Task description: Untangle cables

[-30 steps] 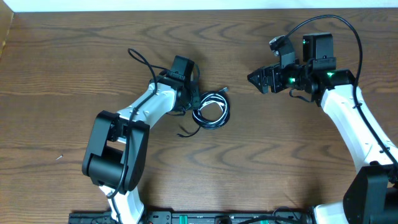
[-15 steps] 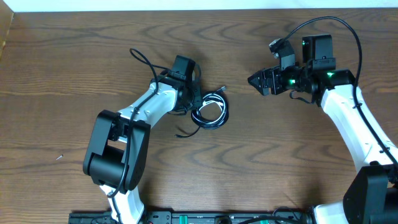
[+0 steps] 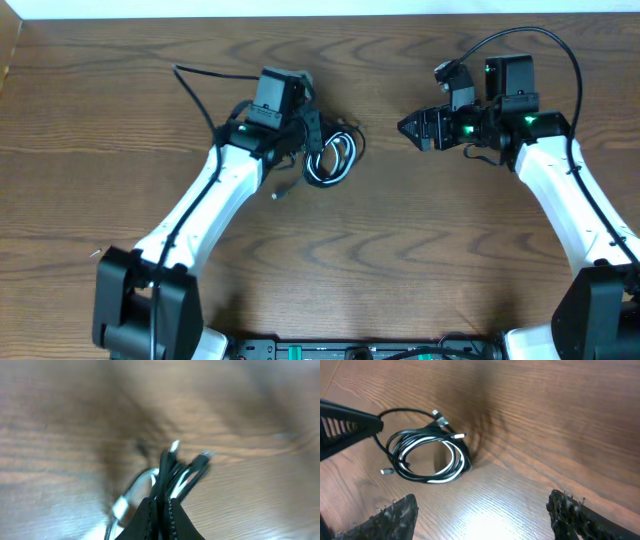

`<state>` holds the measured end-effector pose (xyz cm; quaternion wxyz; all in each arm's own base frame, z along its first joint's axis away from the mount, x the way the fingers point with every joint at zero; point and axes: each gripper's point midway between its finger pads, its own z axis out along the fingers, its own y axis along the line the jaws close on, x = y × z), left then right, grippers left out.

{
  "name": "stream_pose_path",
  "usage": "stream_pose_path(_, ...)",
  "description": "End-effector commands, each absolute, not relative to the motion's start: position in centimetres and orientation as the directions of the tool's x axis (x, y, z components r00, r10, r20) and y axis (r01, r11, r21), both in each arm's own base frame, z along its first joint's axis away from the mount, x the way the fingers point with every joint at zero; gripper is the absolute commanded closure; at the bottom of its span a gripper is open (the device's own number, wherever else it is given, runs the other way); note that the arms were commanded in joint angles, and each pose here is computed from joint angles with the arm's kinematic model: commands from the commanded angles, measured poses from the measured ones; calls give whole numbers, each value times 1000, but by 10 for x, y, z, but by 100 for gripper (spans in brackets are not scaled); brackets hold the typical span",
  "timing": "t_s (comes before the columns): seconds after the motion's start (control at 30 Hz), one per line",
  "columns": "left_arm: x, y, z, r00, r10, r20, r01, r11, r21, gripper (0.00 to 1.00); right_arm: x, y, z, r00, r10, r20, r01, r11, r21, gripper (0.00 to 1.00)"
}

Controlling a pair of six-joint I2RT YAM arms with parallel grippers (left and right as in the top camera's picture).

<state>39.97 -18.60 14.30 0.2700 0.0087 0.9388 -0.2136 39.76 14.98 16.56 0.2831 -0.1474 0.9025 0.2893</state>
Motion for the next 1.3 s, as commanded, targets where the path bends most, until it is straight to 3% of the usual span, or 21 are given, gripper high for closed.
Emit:
stream_pose_path(0.0, 402, -199, 163, -841, -107, -531, 180, 869, -461, 92, 397, 166, 172, -784, -115, -610, -458, 771, 443, 21)
stream_pose_path(0.47, 415, -240, 243, -764, -238, -599, 327, 657, -679, 93, 406, 169, 168, -796, -58, -603, -367, 838, 404, 25)
stream_pose_path(0.9, 394, -233, 331, -624, -307, -718, 465, 592, -658, 92, 404, 172, 169, -808, -34, -588, -351, 829, 435, 24)
stream_pose_path(1.27, 384, -227, 417, -470, -469, -748, 582, 472, -662, 93, 404, 174, 170, -809, -37, -587, -358, 823, 442, 23)
